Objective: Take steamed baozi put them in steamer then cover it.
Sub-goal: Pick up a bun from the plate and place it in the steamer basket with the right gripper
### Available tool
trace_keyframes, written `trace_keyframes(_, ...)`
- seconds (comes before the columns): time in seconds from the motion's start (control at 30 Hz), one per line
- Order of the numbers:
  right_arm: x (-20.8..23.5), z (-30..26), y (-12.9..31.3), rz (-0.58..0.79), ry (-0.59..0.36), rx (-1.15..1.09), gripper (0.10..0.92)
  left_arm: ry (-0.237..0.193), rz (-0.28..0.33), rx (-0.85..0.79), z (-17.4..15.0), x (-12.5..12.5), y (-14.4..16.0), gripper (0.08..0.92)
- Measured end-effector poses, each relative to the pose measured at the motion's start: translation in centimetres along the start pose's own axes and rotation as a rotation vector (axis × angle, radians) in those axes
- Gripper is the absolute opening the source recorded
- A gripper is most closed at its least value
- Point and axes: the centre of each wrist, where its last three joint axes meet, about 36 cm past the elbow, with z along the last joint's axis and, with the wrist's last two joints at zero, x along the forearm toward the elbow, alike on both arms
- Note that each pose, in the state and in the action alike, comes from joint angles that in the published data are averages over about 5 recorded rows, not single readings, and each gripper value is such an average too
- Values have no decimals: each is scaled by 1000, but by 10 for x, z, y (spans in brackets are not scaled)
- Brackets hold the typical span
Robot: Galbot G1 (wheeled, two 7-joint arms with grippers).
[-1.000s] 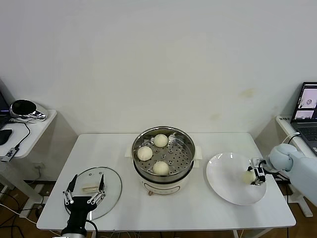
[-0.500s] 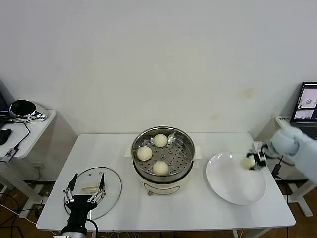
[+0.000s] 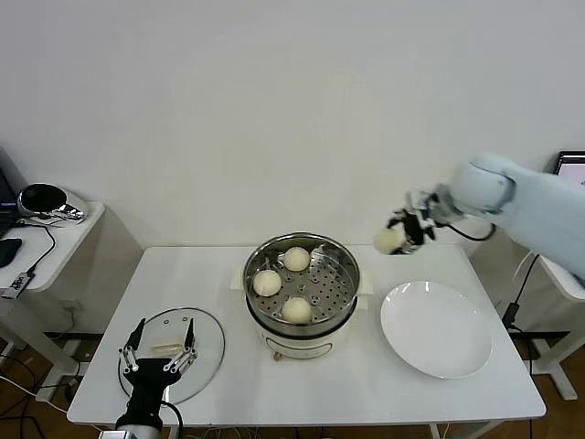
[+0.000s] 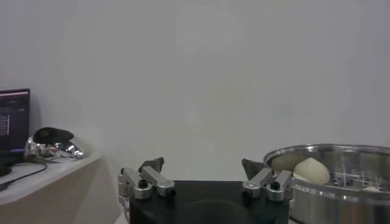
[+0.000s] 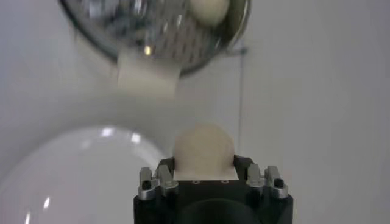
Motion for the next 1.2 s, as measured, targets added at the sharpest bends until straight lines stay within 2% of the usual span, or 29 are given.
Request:
trace_keyframes(0.27, -31, -71, 0, -48, 4, -27, 602, -3, -13, 3, 0, 0, 1, 823)
trace_keyframes(0.57, -79, -118, 13, -104, 52, -40, 602, -11, -19, 13, -1, -1, -1, 823)
trace_keyframes(0.87, -117, -132, 28, -151, 99, -51, 602, -12, -23, 13, -1, 0, 0, 823)
trace_keyframes(1.2, -138, -127, 35, -149, 131, -65, 605, -12, -25, 16, 1, -2, -1, 823)
